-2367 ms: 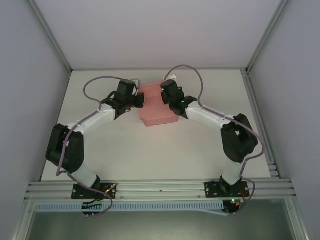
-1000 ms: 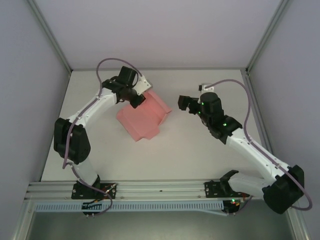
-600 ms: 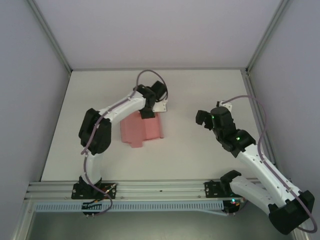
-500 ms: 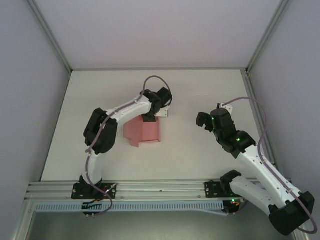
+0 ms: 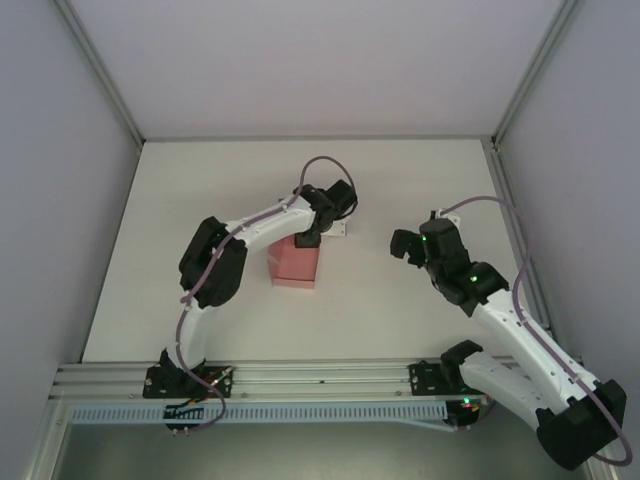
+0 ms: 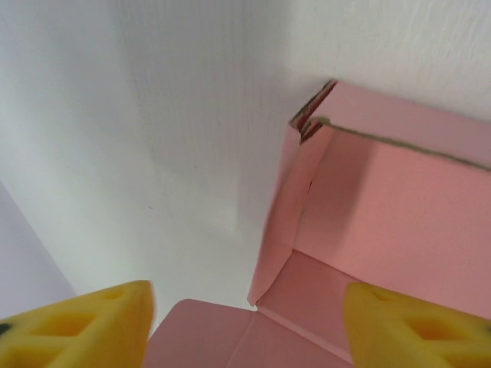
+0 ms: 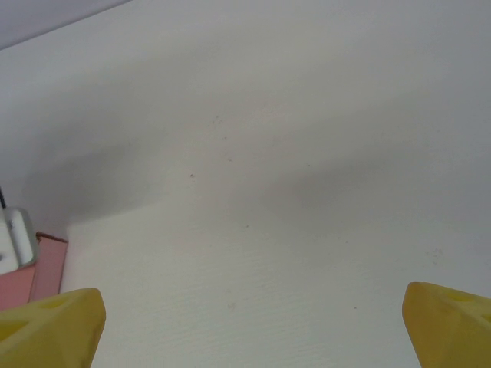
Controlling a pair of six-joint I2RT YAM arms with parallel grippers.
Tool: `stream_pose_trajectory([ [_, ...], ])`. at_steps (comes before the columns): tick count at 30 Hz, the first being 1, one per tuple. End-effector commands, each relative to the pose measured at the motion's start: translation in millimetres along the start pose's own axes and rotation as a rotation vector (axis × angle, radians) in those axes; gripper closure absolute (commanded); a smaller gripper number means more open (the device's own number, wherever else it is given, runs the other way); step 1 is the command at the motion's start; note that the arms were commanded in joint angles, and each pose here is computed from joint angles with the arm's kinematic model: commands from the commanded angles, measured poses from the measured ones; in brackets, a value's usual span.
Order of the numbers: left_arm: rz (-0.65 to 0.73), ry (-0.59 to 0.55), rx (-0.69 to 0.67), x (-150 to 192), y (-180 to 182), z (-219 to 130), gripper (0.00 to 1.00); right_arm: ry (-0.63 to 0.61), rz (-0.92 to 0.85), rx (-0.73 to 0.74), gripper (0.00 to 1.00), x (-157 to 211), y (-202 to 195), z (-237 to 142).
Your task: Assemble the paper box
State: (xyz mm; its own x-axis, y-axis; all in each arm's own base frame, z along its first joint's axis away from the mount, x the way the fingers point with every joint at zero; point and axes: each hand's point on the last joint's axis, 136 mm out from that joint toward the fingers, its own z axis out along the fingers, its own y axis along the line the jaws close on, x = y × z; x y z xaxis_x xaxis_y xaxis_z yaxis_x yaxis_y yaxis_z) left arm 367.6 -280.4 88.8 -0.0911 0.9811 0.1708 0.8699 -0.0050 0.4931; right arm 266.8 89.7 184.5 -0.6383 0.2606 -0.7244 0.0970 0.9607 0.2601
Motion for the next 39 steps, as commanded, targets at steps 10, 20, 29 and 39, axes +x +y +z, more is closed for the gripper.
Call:
stream_pose_trajectory([
  [10,-0.738,-0.733,-0.094,14,119,-156,0.00,0.133,-0.265,-0.416,0.00,0,104,29],
  [20,-1.650,-0.668,0.120,179,106,-95,0.00,0.309,-0.698,-0.533,0.10,44,200,98],
  [29,-1.721,-0.593,0.168,206,68,-71,0.00,0.359,-0.840,-0.601,0.23,78,251,176],
  [39,-1.721,-0.575,0.165,209,70,-64,0.00,0.322,-0.778,-0.551,0.70,86,252,204],
])
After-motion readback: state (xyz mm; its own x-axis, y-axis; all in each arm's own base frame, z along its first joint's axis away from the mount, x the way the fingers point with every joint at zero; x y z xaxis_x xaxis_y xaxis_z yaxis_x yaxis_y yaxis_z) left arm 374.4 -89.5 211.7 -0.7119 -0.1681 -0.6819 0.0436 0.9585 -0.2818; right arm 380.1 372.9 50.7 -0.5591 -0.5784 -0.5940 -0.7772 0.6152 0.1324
